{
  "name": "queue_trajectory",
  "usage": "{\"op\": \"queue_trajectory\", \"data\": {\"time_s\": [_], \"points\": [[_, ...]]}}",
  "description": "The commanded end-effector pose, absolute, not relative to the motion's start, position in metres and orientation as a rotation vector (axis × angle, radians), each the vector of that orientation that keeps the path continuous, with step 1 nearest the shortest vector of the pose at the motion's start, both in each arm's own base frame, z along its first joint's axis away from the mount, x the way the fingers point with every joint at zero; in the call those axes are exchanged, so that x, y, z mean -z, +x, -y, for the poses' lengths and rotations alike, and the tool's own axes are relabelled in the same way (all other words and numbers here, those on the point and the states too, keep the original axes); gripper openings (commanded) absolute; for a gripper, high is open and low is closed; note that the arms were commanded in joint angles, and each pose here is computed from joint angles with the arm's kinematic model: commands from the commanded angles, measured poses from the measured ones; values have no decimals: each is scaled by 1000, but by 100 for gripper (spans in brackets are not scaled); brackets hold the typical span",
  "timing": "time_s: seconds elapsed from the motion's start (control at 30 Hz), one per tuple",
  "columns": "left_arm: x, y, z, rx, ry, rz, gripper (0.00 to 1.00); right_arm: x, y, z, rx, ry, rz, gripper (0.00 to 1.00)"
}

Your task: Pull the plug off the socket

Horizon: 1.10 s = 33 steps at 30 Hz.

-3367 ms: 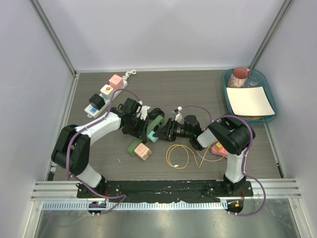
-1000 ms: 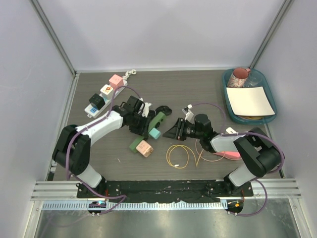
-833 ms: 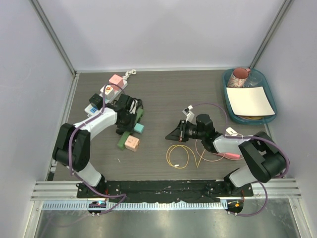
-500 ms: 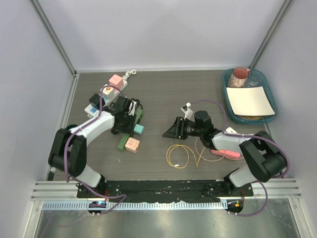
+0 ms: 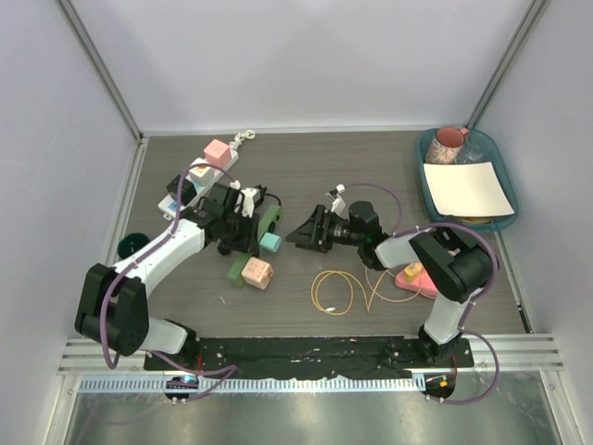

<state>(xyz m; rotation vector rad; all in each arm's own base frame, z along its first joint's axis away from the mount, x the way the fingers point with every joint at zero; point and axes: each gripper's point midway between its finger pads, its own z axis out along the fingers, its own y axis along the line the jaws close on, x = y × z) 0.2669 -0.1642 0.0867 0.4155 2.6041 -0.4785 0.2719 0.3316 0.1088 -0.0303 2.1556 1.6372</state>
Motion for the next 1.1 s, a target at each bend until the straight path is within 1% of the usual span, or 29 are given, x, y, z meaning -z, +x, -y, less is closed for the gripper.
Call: {"op": "queue_trajectory", "data": {"time_s": [0.0,0.27,0.53,0.73,0.83,0.87,0.93,0.97,1.03,1.07], "points": [[-113,283,187,591,463,-2470,0,-147,283,-356,-1763,-85,-2011,78],[-116,282,190,598,473,-2452,0,-136,292,-379,-1762,-62,-2077,76],[-117,283,189,591,472,-2449,0,-122,287,-389,-1712,-81,-2152,75],[-118,284,187,574,465,-2439,0,-115,278,-396,-1720,-94,-2177,70],[-119,284,186,570,463,-2435,0,-116,275,-397,-1755,-77,-2170,61],[-119,284,187,572,463,-2436,0,-121,276,-398,-1774,-84,-2142,50],[-119,284,185,565,461,-2436,0,-121,275,-399,-1801,-76,-2134,35],[-118,284,185,561,466,-2437,0,-128,274,-400,-1832,-77,-2103,18],[-113,285,180,524,457,-2449,0,-131,272,-400,-1869,-79,-2079,3],[-110,287,175,481,445,-2463,0,-136,270,-400,-1890,-87,-2051,1]]}}
